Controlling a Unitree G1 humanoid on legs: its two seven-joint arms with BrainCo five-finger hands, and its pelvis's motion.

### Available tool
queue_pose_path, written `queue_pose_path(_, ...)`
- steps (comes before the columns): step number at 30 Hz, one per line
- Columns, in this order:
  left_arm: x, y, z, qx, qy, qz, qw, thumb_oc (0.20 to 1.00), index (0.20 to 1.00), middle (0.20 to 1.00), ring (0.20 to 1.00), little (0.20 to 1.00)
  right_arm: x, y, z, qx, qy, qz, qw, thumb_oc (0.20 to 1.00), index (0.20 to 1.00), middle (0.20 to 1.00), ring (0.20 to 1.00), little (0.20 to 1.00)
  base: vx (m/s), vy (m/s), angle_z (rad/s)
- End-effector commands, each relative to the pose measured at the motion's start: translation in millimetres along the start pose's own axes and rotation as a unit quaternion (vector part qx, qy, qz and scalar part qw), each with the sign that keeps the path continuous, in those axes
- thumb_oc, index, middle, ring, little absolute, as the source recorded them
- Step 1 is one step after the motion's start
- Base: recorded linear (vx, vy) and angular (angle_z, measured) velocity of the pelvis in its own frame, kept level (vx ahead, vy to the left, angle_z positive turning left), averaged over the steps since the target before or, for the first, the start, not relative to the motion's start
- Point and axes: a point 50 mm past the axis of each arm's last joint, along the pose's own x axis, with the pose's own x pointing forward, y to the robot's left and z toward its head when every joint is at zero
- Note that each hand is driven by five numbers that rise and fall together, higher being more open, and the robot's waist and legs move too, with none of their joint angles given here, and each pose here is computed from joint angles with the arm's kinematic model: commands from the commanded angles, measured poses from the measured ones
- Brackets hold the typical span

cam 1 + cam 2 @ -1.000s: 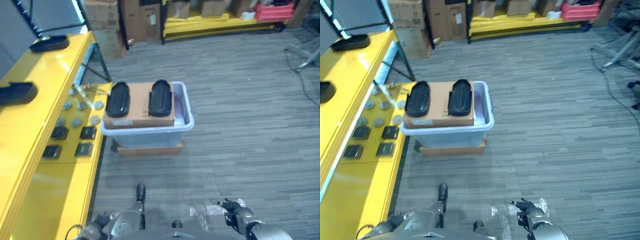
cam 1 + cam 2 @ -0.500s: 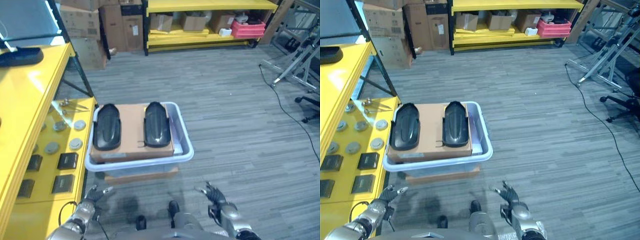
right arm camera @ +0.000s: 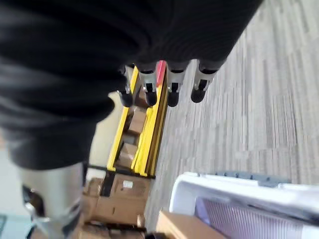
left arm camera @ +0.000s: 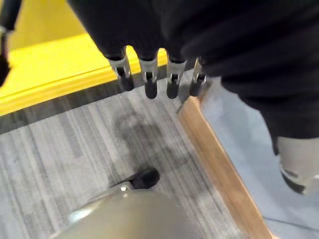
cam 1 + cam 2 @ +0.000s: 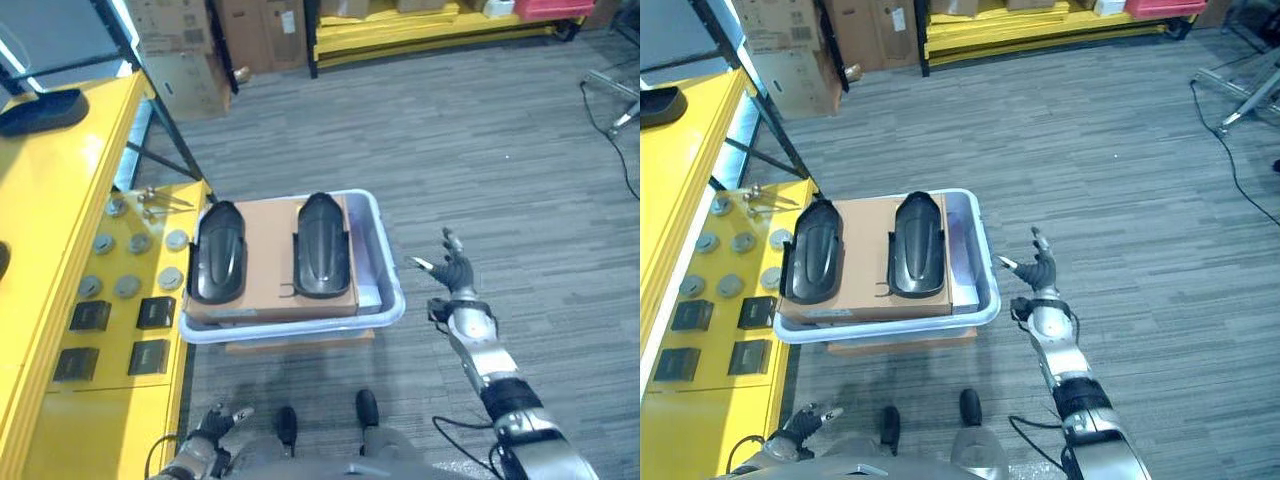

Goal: Move parts from the plastic box to the shelf.

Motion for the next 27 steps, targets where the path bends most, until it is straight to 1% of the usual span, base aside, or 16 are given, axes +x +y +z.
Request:
queue_pose_path(1, 5, 13, 13, 0.036, -0.008, 0.024, 0.999, 1.000, 1.000, 1.000, 1.000, 1.000, 22, -10, 33, -0.013, -0.057, -0.035, 0.998, 1.000, 1.000, 1.000, 1.000, 1.000, -0.12, 0.007, 0.47)
queue_pose_path(3, 7, 18, 24, 0.038, -0.024, 0.032, 0.998, 1.000, 1.000, 1.000, 1.000, 1.000, 35, -9, 43, -0.008, -0.055, -0.049, 0.997, 1.000, 1.000, 1.000, 1.000, 1.000, -0.14, 0.026, 0.39)
queue_pose_path(7, 9, 25, 49, 0.048, -0.058, 0.050, 0.996, 1.000, 1.000, 1.000, 1.000, 1.000, 61, -9, 81, -0.015, -0.079, -0.074, 0.994, 1.000, 1.000, 1.000, 1.000, 1.000, -0.09, 0.054, 0.30)
queue_pose_path(8, 9, 28, 58, 0.048, -0.072, 0.057, 0.995, 1.000, 1.000, 1.000, 1.000, 1.000, 69, -12, 94, -0.027, -0.081, -0.084, 0.993, 1.000, 1.000, 1.000, 1.000, 1.000, -0.06, 0.044, 0.25)
queue_pose_path(9, 9, 28, 59, 0.047, -0.072, 0.058, 0.995, 1.000, 1.000, 1.000, 1.000, 1.000, 70, -12, 94, -0.027, -0.082, -0.084, 0.993, 1.000, 1.000, 1.000, 1.000, 1.000, -0.05, 0.053, 0.17)
queue_pose_path(11, 10, 32, 68, 0.047, -0.084, 0.065, 0.993, 1.000, 1.000, 1.000, 1.000, 1.000, 82, -22, 107, -0.055, -0.067, -0.101, 0.991, 1.000, 1.000, 1.000, 1.000, 1.000, -0.05, 0.040, 0.07)
queue_pose_path(14, 10, 33, 71, 0.045, -0.087, 0.069, 0.993, 1.000, 1.000, 1.000, 1.000, 1.000, 85, -22, 108, -0.062, -0.059, -0.103, 0.991, 1.000, 1.000, 1.000, 1.000, 1.000, -0.02, 0.026, 0.14)
queue_pose_path(15, 10, 35, 74, 0.040, -0.090, 0.072, 0.992, 1.000, 1.000, 1.000, 1.000, 1.000, 88, -17, 107, -0.079, -0.040, -0.086, 0.992, 1.000, 1.000, 1.000, 1.000, 1.000, -0.01, 0.035, 0.11)
queue_pose_path(16, 10, 35, 76, 0.041, -0.092, 0.073, 0.992, 1.000, 1.000, 1.000, 1.000, 1.000, 89, -20, 101, -0.098, -0.019, -0.085, 0.991, 1.000, 1.000, 1.000, 1.000, 1.000, -0.01, 0.038, 0.05)
queue_pose_path(19, 10, 37, 77, 0.045, -0.089, 0.078, 0.992, 1.000, 1.000, 1.000, 1.000, 1.000, 87, -7, 88, -0.091, 0.019, -0.077, 0.993, 1.000, 1.000, 1.000, 1.000, 1.000, 0.00, 0.024, 0.04)
queue_pose_path(22, 11, 40, 75, 0.038, -0.082, 0.089, 0.992, 1.000, 1.000, 1.000, 1.000, 1.000, 80, 15, 80, -0.095, 0.027, -0.061, 0.993, 1.000, 1.000, 1.000, 1.000, 1.000, 0.00, 0.010, -0.01)
queue_pose_path(26, 10, 40, 72, 0.026, -0.075, 0.099, 0.992, 1.000, 1.000, 1.000, 1.000, 1.000, 66, 48, 62, -0.103, 0.044, -0.010, 0.994, 1.000, 1.000, 1.000, 1.000, 1.000, 0.00, 0.000, 0.00)
queue_pose_path(27, 11, 41, 72, 0.026, -0.074, 0.100, 0.992, 1.000, 1.000, 1.000, 1.000, 1.000, 63, 52, 53, -0.119, 0.058, 0.009, 0.991, 0.576, 0.576, 0.576, 0.576, 0.576, 0.00, 0.000, 0.00)
